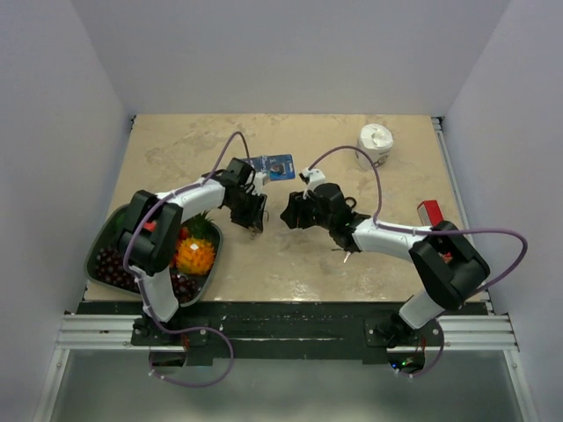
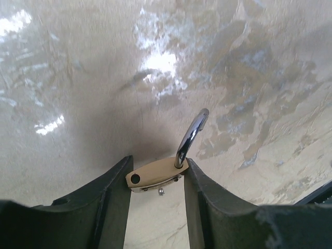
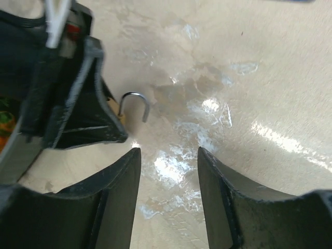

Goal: Unlock with the key

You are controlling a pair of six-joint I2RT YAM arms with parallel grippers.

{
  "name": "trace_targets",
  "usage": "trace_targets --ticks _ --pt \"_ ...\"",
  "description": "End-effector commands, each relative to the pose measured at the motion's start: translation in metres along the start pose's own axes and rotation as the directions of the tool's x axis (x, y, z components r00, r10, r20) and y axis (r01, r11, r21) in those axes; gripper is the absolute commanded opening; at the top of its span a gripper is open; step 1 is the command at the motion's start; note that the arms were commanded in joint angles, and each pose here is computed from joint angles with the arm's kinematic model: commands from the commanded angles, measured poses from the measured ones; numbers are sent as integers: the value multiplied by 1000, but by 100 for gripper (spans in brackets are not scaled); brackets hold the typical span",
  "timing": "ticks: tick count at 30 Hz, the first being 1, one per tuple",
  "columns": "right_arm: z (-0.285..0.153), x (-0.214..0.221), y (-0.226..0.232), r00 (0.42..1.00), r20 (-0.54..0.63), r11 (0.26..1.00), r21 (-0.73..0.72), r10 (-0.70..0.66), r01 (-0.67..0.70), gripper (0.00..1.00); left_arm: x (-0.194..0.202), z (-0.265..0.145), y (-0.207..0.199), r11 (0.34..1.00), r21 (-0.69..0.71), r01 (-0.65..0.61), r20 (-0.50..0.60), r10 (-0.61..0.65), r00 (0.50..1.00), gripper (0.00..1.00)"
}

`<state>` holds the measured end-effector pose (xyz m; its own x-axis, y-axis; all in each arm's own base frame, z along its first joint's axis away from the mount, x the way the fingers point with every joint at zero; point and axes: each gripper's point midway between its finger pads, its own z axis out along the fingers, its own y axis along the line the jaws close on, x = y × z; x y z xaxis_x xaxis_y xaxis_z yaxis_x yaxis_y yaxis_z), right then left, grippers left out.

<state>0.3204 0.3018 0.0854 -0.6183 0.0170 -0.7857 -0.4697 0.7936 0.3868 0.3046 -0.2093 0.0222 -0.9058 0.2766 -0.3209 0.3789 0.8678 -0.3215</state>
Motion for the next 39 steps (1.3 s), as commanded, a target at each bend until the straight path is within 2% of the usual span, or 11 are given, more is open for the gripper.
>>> trace_targets --ticks 1,7,13,19,24,28,32,33,34,36,39 --pt "-15 -28 3 994 99 999 13 -44 43 52 -12 7 13 999 -44 24 -18 -25 1000 9" --pt "-29 -35 -6 988 136 996 58 -77 70 54 -26 18 30 994 -104 26 -57 -32 998 28" --pt "-34 -37 -13 984 150 993 88 -92 80 54 -39 23 46 986 -169 7 -67 -18 998 58" --pt "-30 -33 -17 987 138 993 96 -86 73 54 -53 19 47 983 -184 -14 -34 8 999 72" --pt "-34 -41 -16 984 156 992 103 -88 72 54 -71 2 46 977 -209 -34 34 42 999 75" --pt "-46 -55 -18 975 207 990 129 -84 57 59 -93 -27 37 975 -214 -61 165 98 981 96" --pt "-57 -61 -32 969 242 987 160 -54 15 62 -115 -75 -2 955 -216 -206 361 274 892 99" --pt "-59 -61 -37 969 244 985 174 -44 0 62 -131 -110 -18 946 -232 -226 476 313 822 99" --pt "-61 -56 -45 973 229 980 198 -31 -16 63 -125 -115 -24 941 -236 -243 497 332 802 99" --pt "-67 -58 -62 971 236 967 239 28 -86 64 -136 -158 -42 940 -231 -251 623 341 704 100" --pt "-79 -49 -90 969 224 924 336 109 -182 64 -134 -189 -46 946 -242 -214 705 323 632 100"
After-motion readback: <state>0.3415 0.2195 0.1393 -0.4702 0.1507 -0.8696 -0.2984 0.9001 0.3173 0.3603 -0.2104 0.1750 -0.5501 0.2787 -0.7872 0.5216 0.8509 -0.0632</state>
